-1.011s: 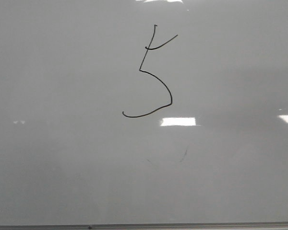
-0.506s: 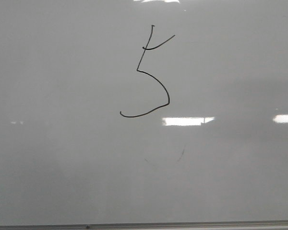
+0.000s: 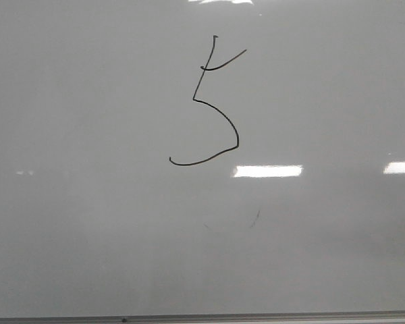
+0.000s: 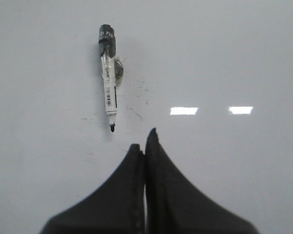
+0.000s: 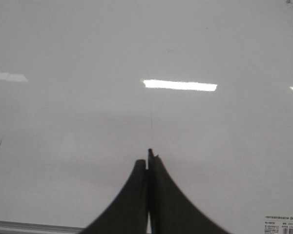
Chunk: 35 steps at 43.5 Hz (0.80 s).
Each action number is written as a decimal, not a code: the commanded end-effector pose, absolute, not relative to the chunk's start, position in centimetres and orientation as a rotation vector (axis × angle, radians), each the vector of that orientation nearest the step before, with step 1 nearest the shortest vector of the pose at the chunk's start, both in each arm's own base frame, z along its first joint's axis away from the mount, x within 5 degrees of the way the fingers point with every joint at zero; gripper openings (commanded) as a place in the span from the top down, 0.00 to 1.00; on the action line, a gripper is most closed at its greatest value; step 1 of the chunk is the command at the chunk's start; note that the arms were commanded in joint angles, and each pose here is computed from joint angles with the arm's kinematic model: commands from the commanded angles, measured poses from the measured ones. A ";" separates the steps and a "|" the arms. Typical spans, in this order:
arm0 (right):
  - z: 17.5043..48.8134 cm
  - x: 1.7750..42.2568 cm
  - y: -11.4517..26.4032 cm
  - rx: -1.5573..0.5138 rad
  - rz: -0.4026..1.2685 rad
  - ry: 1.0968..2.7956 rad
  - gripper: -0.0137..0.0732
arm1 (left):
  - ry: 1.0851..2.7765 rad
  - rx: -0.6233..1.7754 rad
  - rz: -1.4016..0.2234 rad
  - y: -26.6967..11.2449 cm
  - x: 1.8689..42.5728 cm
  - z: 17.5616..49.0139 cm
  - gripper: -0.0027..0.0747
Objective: Write number 5 on whiteboard
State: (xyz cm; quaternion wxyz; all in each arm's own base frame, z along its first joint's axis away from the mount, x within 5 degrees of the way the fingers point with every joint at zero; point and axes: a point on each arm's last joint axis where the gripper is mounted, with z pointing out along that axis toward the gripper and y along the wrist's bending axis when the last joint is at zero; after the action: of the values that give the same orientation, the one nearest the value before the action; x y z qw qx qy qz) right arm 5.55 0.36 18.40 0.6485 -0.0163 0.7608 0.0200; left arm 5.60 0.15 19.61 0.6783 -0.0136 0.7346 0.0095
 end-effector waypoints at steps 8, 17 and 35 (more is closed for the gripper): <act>19.3 5.4 0.3 -0.022 0.045 1.660 0.92 | 1.551 -0.034 0.012 0.1 5.5 20.3 0.99; 19.3 5.4 0.3 -0.022 0.045 1.660 0.92 | 1.551 -0.034 0.012 0.1 5.5 20.3 0.99; 19.3 5.4 0.3 -0.022 0.045 1.660 0.92 | 1.551 -0.034 0.012 0.1 5.5 20.3 0.99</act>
State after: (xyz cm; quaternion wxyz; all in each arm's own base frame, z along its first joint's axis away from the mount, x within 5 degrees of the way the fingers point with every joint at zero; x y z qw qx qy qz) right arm 5.49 0.40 18.07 0.6342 -0.0172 0.7727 0.0217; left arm 5.60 0.15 19.61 0.6783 -0.0129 0.7346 0.0101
